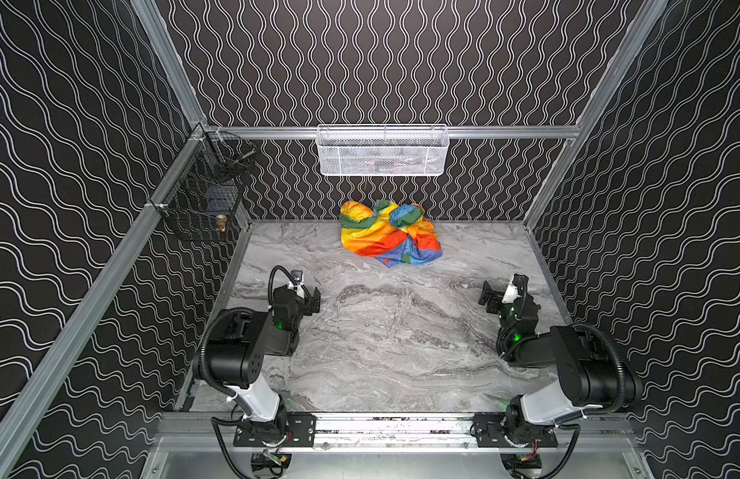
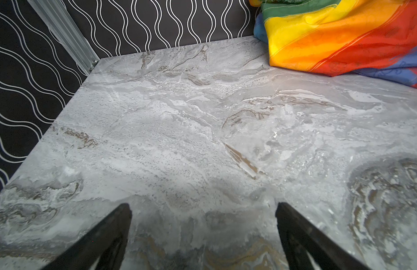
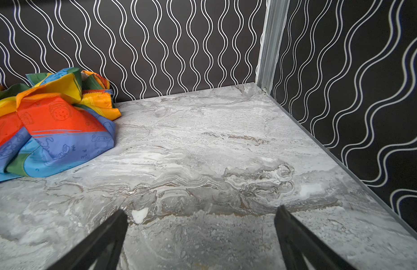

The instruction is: Zip up the jacket

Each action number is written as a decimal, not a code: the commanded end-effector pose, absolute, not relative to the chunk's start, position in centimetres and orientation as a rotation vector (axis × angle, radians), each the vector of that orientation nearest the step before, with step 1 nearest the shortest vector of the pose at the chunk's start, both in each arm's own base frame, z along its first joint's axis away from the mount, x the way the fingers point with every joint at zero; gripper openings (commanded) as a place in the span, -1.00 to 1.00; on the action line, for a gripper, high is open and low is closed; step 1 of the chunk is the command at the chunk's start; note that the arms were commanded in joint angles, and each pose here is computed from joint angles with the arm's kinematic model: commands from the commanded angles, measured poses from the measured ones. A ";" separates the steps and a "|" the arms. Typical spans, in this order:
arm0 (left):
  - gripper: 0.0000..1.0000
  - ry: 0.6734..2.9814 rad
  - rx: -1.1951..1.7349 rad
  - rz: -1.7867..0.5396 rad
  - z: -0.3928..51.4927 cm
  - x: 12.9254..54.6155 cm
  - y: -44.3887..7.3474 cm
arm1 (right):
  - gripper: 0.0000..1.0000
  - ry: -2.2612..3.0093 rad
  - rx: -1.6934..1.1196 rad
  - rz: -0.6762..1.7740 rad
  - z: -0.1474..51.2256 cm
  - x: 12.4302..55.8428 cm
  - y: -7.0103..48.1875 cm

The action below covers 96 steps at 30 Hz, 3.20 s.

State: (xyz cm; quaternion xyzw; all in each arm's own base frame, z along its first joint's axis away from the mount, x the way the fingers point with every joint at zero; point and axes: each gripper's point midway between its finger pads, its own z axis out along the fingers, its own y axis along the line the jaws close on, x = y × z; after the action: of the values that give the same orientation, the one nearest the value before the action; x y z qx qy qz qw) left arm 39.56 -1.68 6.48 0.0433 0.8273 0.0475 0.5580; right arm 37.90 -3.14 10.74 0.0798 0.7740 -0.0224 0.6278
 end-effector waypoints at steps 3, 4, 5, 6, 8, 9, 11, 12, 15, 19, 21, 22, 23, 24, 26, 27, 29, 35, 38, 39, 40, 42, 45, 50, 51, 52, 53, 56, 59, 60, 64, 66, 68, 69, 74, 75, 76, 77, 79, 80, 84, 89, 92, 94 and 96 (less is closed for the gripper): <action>0.98 1.908 0.103 0.146 7.6 39.8 -1.4 | 0.99 1.734 0.174 -0.048 11.8 38.1 -3.0; 0.98 1.905 0.101 0.147 7.6 39.9 -1.4 | 0.98 1.733 0.174 -0.047 11.8 38.1 -3.0; 0.98 1.910 0.102 0.146 7.5 39.8 -1.4 | 0.98 1.736 0.175 -0.049 11.7 38.1 -3.1; 0.98 1.909 0.103 0.146 7.5 39.8 -1.4 | 0.99 1.736 0.175 -0.049 11.7 38.1 -3.1; 0.98 1.908 0.101 0.145 7.6 39.8 -1.4 | 0.98 1.734 0.174 -0.048 11.8 38.1 -3.0; 0.98 1.907 0.102 0.146 7.6 39.8 -1.4 | 0.99 1.735 0.174 -0.047 11.7 38.1 -3.0; 0.97 1.908 0.102 0.146 7.6 39.9 -1.4 | 0.99 1.734 0.174 -0.047 11.8 38.1 -3.0; 0.98 1.909 0.102 0.146 7.5 39.9 -1.4 | 0.99 1.734 0.174 -0.048 11.8 38.1 -3.0; 0.98 1.909 0.103 0.145 7.6 39.9 -1.4 | 0.98 1.734 0.174 -0.048 11.8 38.1 -3.0; 0.98 1.910 0.104 0.145 7.5 39.9 -1.4 | 0.99 1.733 0.174 -0.048 11.8 38.1 -3.0; 0.98 1.907 0.103 0.145 7.6 39.9 -1.4 | 0.99 1.731 0.174 -0.050 11.8 38.0 -3.1; 0.98 1.906 0.103 0.144 7.6 39.8 -1.5 | 0.99 1.729 0.173 -0.052 11.9 38.0 -3.1; 0.98 1.899 0.101 0.152 7.8 39.8 -1.4 | 0.99 1.724 0.178 -0.058 12.0 38.0 -3.2; 0.98 1.904 0.088 0.170 7.8 39.8 -1.1 | 0.98 1.714 0.191 -0.065 12.2 37.9 -3.4; 0.98 1.920 0.052 0.195 8.2 39.8 -0.6 | 0.99 1.710 0.248 -0.094 12.9 37.7 -4.3; 0.98 1.930 0.031 0.211 8.7 40.0 -0.3 | 0.99 1.724 0.280 -0.111 13.1 37.7 -4.8; 0.98 1.962 -0.021 0.258 9.3 40.3 0.6 | 0.98 1.747 0.298 -0.124 13.9 38.0 -5.0; 0.98 1.917 -0.123 0.320 13.3 40.3 2.1 | 0.98 1.667 0.311 -0.034 19.0 37.7 -4.2; 0.98 1.830 -0.173 0.244 17.3 40.2 1.8 | 0.98 1.656 0.456 0.046 21.1 37.3 -4.7; 0.98 1.801 -0.178 0.204 18.5 40.2 1.4 | 0.98 1.659 0.506 0.057 21.5 37.2 -5.0; 0.98 1.778 -0.191 0.159 19.9 40.1 1.0 | 0.98 1.657 0.522 0.071 22.4 37.1 -5.0; 0.98 1.762 -0.250 0.080 22.3 39.8 0.7 | 0.98 1.690 0.484 0.116 23.6 37.5 -4.1; 0.98 1.767 -0.278 -0.043 25.0 39.7 -0.4 | 0.99 1.778 0.483 0.159 24.2 38.4 -3.2; 0.98 1.835 -0.299 -0.171 26.9 39.4 -1.9 | 0.98 2.021 0.581 0.323 22.9 39.8 -1.6; 0.98 1.843 -0.309 -0.183 27.0 39.2 -2.0 | 0.98 2.074 0.592 0.344 22.4 39.9 -1.3; 0.98 1.849 -0.320 -0.188 27.1 39.0 -1.9 | 0.98 2.112 0.586 0.370 22.9 40.4 -0.8; 0.98 1.851 -0.330 -0.199 27.3 38.8 -1.9 | 0.97 2.167 0.575 0.397 22.3 40.5 -0.2; 0.98 1.903 -0.332 -0.264 27.3 38.3 -2.8 | 0.98 2.255 0.545 0.494 20.5 40.6 1.3; 0.98 1.962 -0.285 -0.357 26.5 38.2 -4.5 | 0.98 2.125 0.592 0.551 20.1 40.1 1.1; 0.98 1.983 -0.281 -0.380 26.0 38.2 -4.9 | 0.98 2.060 0.597 0.572 20.5 39.7 1.0; 0.98 2.061 -0.248 -0.497 24.1 38.4 -6.8 | 0.98 2.004 0.667 0.540 21.1 39.0 -0.2; 0.98 2.089 -0.226 -0.557 23.3 38.6 -7.8 | 0.98 2.032 0.618 0.579 21.3 39.9 0.3; 0.97 2.149 -0.251 -0.587 21.9 38.8 -8.2 | 0.96 2.064 0.546 0.644 21.8 41.0 1.6; 0.98 2.179 -0.266 -0.605 21.2 38.8 -8.4 | 0.90 2.077 0.527 0.662 21.8 41.6 1.9; 0.98 2.277 -0.292 -0.682 18.9 38.7 -9.5 | 0.74 2.106 0.472 0.713 22.0 44.2 3.4; 0.97 2.290 -0.284 -0.699 18.6 38.7 -9.8 | 0.72 2.117 0.466 0.707 21.8 44.8 3.8; 0.94 2.302 -0.269 -0.720 18.3 38.7 -10.2 | 0.72 2.132 0.460 0.685 21.6 45.3 4.1; 0.92 2.301 -0.253 -0.746 18.2 38.6 -10.6 | 0.71 2.140 0.450 0.671 21.7 45.8 4.5; 0.89 2.287 -0.218 -0.779 18.0 38.5 -11.3 | 0.66 2.157 0.410 0.667 21.7 46.9 6.0; 0.89 2.288 -0.216 -0.777 18.0 38.4 -11.4 | 0.62 2.166 0.405 0.646 21.5 47.5 6.5; 0.98 2.280 -0.219 -0.805 17.7 37.6 -11.6 | 0.45 2.273 0.306 0.564 20.2 50.6 9.9; 0.98 2.231 -0.273 -0.873 18.9 37.1 -10.3 | 0.49 2.305 0.206 0.501 18.1 54.0 13.1; 0.98 2.166 -0.387 -0.988 19.1 37.2 -7.8 | 0.50 2.321 0.172 0.491 16.9 55.8 14.1; 0.98 2.144 -0.428 -1.046 19.0 37.2 -6.7 | 0.50 2.338 0.164 0.478 15.9 57.0 14.3; 0.98 2.135 -0.409 -1.049 19.3 37.1 -6.3 | 0.50 2.349 0.154 0.470 14.9 57.9 14.6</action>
State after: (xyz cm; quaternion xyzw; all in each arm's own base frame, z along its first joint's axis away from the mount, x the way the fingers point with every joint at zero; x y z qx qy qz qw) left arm 37.04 -5.40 17.31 -0.1875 0.8473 -0.3563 0.3465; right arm 57.26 14.62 15.66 0.0718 0.9058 0.2013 0.3659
